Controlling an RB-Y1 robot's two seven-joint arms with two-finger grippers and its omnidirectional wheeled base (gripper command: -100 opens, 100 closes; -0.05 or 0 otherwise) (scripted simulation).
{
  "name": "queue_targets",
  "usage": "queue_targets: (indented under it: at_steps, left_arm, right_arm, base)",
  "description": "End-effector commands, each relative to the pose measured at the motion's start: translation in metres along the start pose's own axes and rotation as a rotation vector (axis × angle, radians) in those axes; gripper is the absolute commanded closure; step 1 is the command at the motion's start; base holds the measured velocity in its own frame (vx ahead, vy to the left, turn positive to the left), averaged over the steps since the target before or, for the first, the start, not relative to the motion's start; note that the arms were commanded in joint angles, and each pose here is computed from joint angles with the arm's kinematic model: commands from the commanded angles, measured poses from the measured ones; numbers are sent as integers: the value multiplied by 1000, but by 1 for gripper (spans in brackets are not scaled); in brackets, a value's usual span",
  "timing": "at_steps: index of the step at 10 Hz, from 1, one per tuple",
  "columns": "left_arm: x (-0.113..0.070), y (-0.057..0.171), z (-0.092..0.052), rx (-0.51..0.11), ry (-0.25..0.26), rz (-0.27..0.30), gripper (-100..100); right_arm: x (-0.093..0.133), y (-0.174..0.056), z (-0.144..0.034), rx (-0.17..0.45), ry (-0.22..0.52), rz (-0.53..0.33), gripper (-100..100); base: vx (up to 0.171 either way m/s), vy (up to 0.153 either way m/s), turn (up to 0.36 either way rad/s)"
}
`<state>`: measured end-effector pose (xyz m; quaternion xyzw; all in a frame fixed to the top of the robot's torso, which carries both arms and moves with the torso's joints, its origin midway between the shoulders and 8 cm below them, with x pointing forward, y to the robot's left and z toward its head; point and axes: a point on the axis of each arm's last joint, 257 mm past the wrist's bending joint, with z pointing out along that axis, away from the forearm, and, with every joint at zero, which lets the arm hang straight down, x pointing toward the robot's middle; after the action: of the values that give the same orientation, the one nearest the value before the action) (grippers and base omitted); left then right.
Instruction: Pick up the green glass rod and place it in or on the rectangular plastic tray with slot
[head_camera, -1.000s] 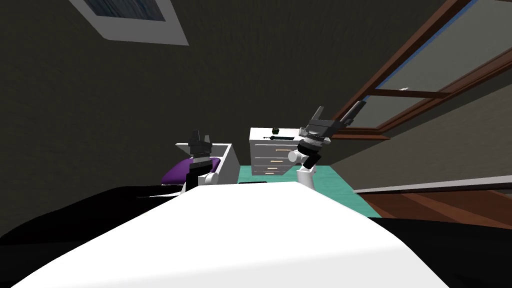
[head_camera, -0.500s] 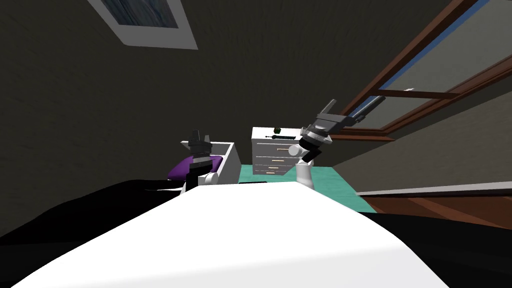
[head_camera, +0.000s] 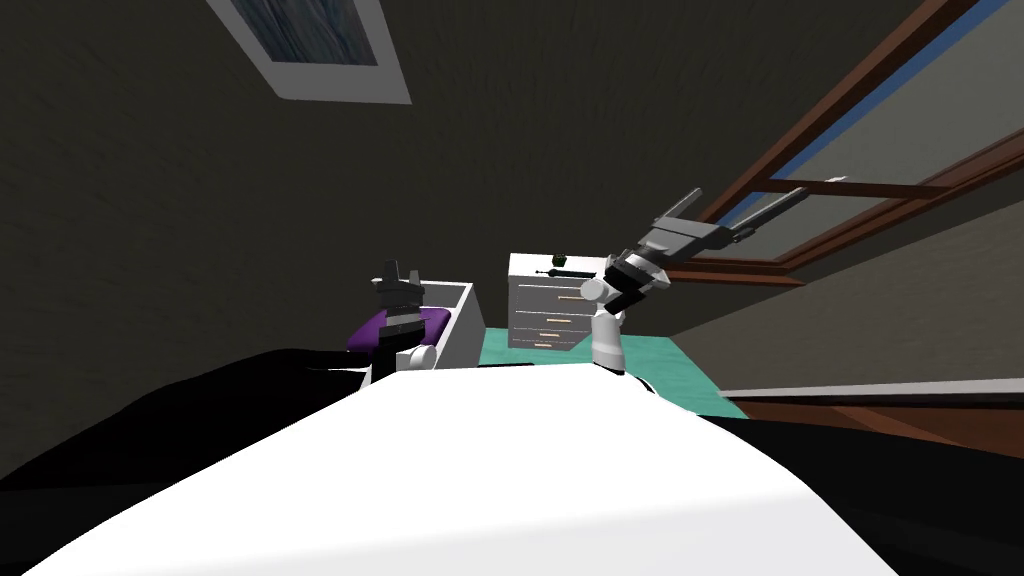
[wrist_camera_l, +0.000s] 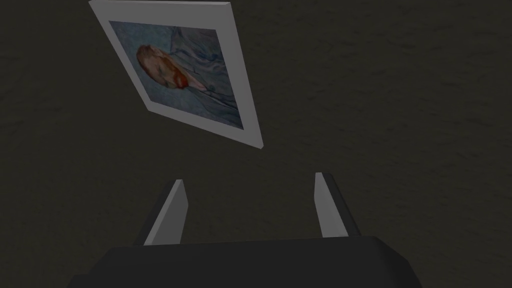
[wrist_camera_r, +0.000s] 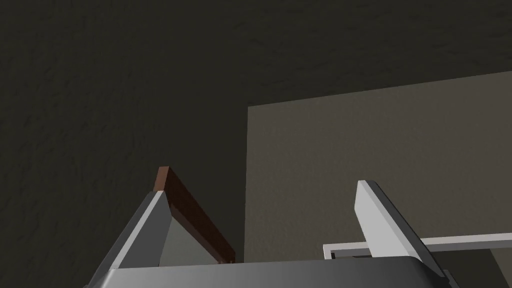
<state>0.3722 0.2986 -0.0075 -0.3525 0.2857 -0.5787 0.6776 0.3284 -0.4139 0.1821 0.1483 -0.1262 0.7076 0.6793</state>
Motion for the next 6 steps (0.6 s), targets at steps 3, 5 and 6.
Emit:
queue_targets:
  at_steps: [3, 5, 6]
  left_arm:
    - [0, 0, 0, 0, 0, 0, 0]
    - [0, 0, 0, 0, 0, 0, 0]
    - [0, 0, 0, 0, 0, 0, 0]
  right_arm:
    - [-37, 4, 16, -105, -123, -4, -100]
    - [-42, 1, 21, -114, -160, 37, -100]
    - [-60, 3, 25, -158, -215, 17, -100]
  base:
    - [-34, 30, 85]
    - [-24, 21, 8]
    - [0, 0, 0]
